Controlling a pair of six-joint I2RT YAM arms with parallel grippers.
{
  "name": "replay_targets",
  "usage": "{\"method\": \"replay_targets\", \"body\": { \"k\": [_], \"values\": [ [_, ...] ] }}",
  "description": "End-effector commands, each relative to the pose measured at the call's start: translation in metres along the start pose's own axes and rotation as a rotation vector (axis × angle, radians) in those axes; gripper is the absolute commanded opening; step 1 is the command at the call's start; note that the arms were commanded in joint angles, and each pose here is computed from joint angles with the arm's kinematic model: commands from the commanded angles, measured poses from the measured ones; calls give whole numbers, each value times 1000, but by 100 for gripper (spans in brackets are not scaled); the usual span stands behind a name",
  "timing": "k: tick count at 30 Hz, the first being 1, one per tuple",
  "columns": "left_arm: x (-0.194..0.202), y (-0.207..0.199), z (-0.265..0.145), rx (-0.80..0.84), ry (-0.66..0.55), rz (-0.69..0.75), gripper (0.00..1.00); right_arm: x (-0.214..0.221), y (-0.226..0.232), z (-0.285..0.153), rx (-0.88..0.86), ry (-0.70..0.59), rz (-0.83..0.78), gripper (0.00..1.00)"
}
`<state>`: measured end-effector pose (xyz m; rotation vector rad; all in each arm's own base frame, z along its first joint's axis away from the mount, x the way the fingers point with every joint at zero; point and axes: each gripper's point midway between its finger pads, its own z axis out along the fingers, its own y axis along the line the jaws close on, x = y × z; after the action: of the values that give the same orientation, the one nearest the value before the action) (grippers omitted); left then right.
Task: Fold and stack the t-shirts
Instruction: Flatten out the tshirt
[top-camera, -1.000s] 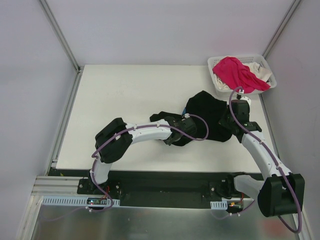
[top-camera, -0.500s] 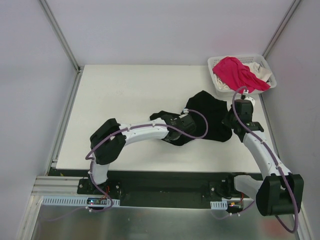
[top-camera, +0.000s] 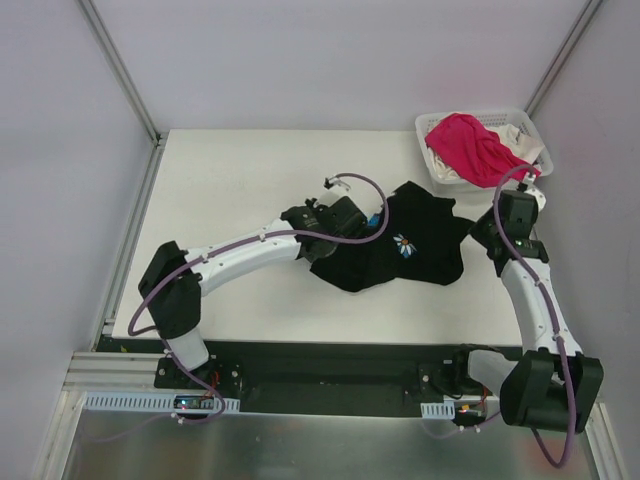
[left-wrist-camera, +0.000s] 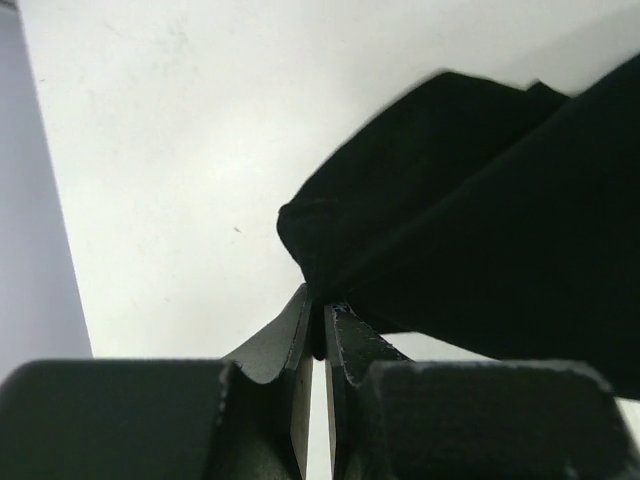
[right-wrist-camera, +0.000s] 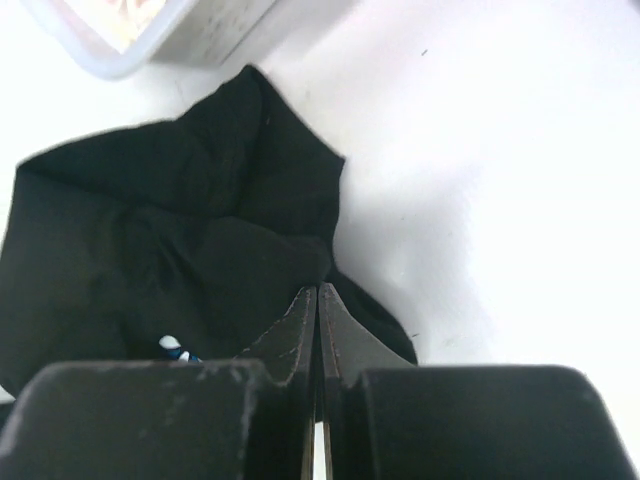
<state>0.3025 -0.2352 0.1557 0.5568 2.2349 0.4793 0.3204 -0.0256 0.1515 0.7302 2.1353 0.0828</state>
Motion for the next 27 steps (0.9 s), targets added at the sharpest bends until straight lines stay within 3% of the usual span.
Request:
{"method": "replay_targets", "body": {
  "k": [1,5,13,27],
  "values": [
    [-15,50,-17,-106,-68,-121,6,-39,-9,-18,18,-106,65,1],
    [-21,76,-25,-147,-97,-171,6,-49,-45,-23,92,-151,199,1],
    [-27,138,-39,-257,-144,-298,7,-58,-83,-38,199,-229,276,1],
    [-13,232,-69,-449,-177,-422,12,-65,-95,-43,219,-254,332,1]
  ]
}}
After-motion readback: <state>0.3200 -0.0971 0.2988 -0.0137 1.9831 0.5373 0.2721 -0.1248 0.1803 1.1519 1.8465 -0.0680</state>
